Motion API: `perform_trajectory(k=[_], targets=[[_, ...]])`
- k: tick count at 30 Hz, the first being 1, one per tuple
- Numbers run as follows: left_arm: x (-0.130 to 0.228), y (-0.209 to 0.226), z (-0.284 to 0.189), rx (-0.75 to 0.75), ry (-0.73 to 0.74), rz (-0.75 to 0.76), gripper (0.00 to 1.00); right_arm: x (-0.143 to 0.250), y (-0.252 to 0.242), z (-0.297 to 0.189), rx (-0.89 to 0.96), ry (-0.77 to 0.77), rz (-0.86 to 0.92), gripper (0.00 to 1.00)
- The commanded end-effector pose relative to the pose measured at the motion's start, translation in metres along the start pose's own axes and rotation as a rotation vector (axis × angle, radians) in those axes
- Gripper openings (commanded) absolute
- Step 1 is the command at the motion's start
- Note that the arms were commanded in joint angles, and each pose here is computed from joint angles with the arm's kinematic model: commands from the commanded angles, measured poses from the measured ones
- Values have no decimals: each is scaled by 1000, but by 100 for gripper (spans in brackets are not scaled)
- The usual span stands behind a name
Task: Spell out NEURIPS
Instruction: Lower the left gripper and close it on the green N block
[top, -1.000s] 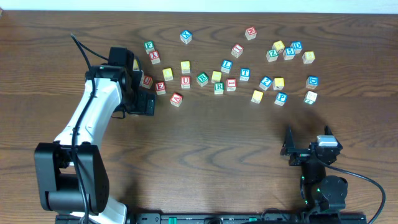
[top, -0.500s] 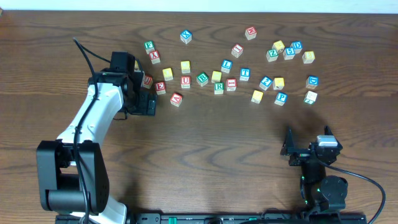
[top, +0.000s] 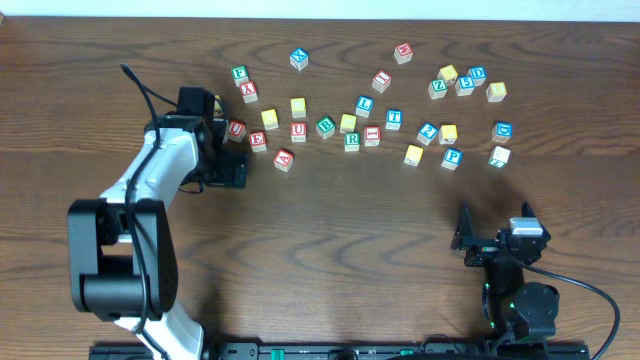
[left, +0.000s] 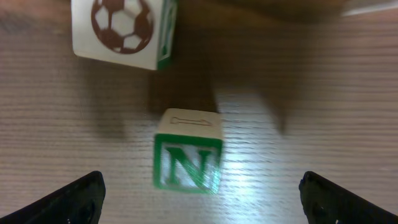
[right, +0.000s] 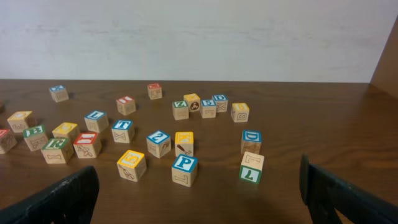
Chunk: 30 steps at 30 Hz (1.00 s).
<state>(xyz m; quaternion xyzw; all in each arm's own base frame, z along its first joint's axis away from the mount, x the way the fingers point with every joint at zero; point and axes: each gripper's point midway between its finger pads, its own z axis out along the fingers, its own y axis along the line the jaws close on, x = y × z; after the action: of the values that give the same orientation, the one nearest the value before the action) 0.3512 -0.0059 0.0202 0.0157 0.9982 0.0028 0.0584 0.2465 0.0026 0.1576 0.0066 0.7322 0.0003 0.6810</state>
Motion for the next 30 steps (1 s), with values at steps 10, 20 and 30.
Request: perform_trajectory(k=[10,20,30], targets=[[-6,11,6,-15,-22,-20,94,1,-1,0,5,0,-8,99],[-9,11,6,-11,-36,-20,82,0,-1,0,5,0,-7,99],[-10,10,6,-8,-37,-20,56,1,-1,0,5,0,-8,99]])
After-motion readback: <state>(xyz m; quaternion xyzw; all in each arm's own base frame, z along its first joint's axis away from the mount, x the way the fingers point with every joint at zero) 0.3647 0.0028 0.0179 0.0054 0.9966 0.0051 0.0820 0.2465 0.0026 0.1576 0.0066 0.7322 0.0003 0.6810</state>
